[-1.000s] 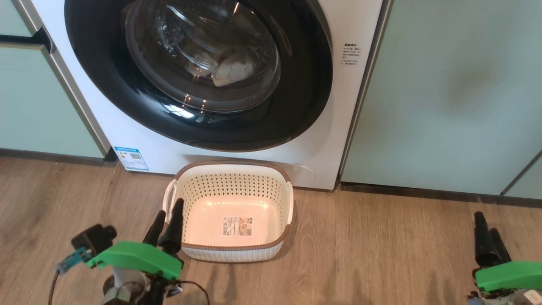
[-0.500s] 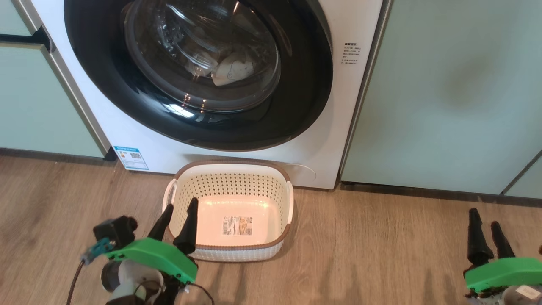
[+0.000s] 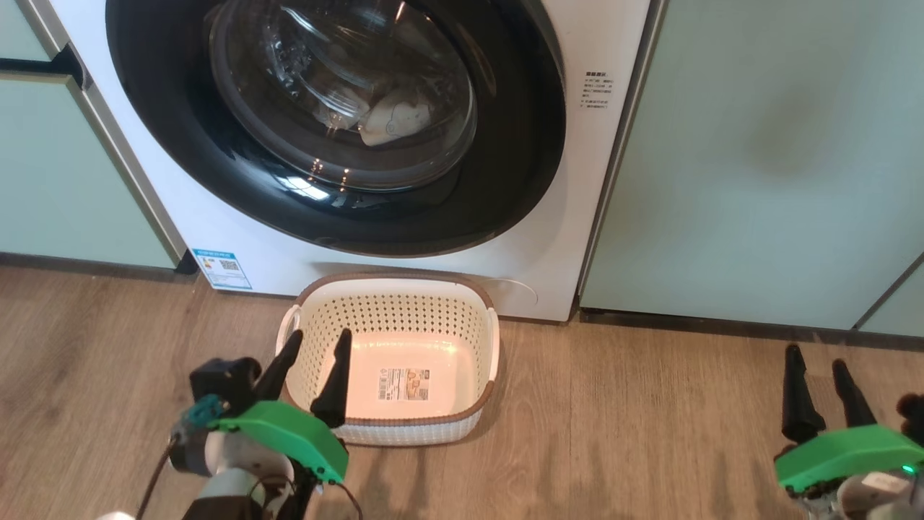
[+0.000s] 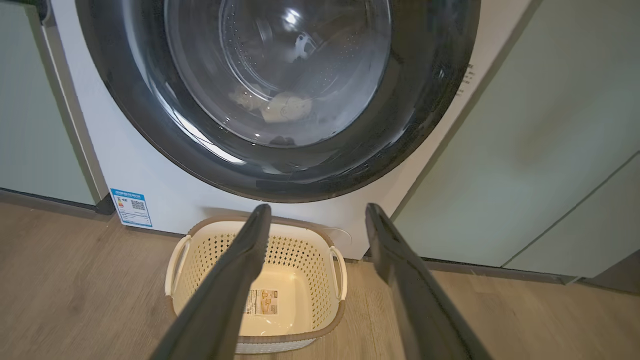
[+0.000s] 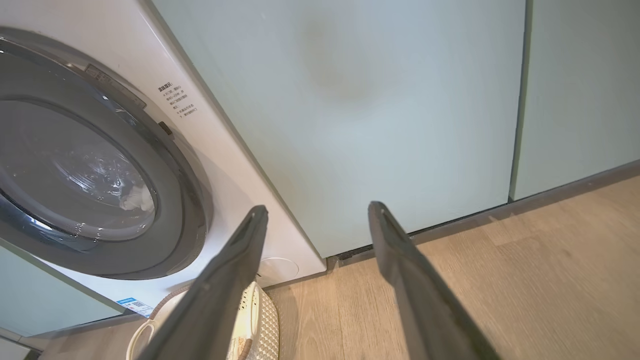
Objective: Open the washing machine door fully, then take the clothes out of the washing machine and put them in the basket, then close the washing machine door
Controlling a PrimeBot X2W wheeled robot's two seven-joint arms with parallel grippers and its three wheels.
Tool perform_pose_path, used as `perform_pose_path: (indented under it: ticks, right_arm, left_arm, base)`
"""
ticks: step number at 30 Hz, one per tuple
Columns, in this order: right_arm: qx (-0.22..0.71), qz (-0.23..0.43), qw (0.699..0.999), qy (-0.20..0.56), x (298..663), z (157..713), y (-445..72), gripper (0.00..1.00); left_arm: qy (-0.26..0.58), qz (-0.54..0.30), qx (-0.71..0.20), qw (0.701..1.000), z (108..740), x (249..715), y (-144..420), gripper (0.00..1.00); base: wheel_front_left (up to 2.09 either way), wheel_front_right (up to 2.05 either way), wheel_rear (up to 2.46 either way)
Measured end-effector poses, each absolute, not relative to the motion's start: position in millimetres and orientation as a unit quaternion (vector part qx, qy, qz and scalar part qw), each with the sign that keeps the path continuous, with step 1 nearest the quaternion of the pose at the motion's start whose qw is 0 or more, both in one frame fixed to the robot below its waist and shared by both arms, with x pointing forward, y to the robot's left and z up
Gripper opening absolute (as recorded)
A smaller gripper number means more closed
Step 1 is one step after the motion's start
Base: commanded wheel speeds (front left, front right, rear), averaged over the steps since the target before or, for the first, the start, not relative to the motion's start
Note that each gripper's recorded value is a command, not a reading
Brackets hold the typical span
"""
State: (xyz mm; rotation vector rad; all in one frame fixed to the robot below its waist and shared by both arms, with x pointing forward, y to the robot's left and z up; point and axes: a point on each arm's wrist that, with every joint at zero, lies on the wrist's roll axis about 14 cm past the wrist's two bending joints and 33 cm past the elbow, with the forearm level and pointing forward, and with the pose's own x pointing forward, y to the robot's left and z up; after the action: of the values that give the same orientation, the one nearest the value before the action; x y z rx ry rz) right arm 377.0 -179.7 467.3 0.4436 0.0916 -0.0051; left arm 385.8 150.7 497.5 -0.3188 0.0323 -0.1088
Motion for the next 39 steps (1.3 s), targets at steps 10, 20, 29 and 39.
perform_pose_path:
  ticks: [10,20,29,39]
  right_arm:
    - [0.159,0.013,0.987,0.031,384.1,474.7,-175.6,1.00]
    - [0.104,0.028,0.994,0.028,384.4,474.1,-170.8,1.00]
    - [0.061,0.042,0.997,0.009,391.7,483.4,-165.8,1.00]
    - [0.023,0.056,0.998,-0.003,394.4,489.3,-160.5,1.00]
  left_arm:
    - [-0.002,-0.075,-0.095,0.993,504.4,388.8,141.5,1.00]
    - [-0.024,-0.090,-0.030,0.995,511.4,390.6,135.0,1.00]
    - [-0.043,-0.099,0.019,0.994,517.1,392.7,131.9,1.00]
    - [-0.066,-0.112,0.057,0.990,525.4,394.5,124.6,1.00]
  base:
    - [0.00,0.00,0.00]
    - [0.00,0.00,0.00]
    - [0.00,0.00,0.00]
    - [0.00,0.00,0.00]
